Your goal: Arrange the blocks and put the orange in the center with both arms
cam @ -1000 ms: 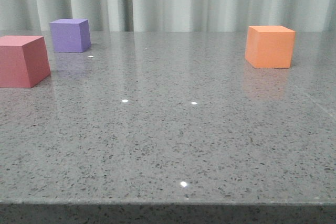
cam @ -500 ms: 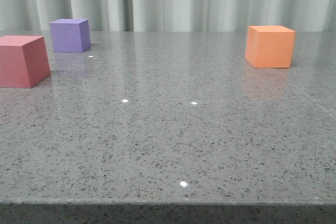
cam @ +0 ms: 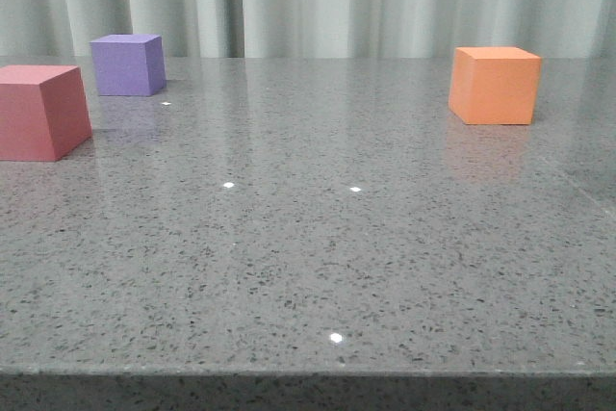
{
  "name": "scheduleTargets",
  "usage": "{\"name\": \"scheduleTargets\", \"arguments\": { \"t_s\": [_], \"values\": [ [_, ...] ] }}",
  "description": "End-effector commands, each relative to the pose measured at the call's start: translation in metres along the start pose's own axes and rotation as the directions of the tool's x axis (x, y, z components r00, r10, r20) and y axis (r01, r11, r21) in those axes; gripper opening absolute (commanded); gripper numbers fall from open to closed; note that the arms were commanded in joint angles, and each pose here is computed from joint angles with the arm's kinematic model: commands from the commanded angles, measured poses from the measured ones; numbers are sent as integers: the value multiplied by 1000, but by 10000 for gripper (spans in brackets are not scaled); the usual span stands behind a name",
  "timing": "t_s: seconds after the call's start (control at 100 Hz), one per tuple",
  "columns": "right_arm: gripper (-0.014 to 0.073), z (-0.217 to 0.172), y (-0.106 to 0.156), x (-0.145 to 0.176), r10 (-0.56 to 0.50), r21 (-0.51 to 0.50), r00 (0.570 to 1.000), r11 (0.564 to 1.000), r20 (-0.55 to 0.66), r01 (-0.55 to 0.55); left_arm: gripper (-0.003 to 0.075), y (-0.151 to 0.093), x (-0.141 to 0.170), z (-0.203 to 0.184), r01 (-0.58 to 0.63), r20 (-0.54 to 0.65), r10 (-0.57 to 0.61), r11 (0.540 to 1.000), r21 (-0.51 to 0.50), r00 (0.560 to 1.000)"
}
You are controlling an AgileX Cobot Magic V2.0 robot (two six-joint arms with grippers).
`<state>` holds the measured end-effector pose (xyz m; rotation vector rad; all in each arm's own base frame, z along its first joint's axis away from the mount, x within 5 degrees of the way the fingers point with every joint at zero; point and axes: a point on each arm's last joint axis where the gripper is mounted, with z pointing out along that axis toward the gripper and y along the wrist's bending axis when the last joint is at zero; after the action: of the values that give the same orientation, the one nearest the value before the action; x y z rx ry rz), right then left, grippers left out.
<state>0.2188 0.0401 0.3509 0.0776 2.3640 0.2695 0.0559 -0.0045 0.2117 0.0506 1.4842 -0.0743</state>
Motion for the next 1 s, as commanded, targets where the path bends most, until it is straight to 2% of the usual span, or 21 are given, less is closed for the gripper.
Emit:
{"name": "scheduleTargets", "arguments": {
  "t_s": [0.0, 0.18, 0.5, 0.68, 0.91, 0.99],
  "values": [
    [653, -1, 13, -29, -35, -32, 995, 999, 88, 38, -20, -1, 6, -2, 17, 68, -18, 1000, 12, 998],
    [653, 32, 32, -66, -76, -35, 995, 996, 61, 78, -20, -1, 6, -2, 17, 68, -18, 1000, 12, 998],
    [653, 97, 38, -103, -114, 19, 993, 993, -7, 114, -20, -1, 6, -2, 17, 68, -18, 1000, 12, 998],
    [653, 123, 36, -110, -118, 50, 993, 992, -29, 119, -20, -1, 6, -2, 17, 68, -18, 1000, 12, 998],
    [653, 154, 34, -104, -117, 61, 989, 991, -86, 122, -20, -1, 6, -2, 17, 68, -18, 1000, 12, 998],
    [617, 161, 33, -101, -116, 64, 988, 990, -102, 123, -20, -1, 6, -2, 17, 68, -18, 1000, 12, 998]
  ]
}}
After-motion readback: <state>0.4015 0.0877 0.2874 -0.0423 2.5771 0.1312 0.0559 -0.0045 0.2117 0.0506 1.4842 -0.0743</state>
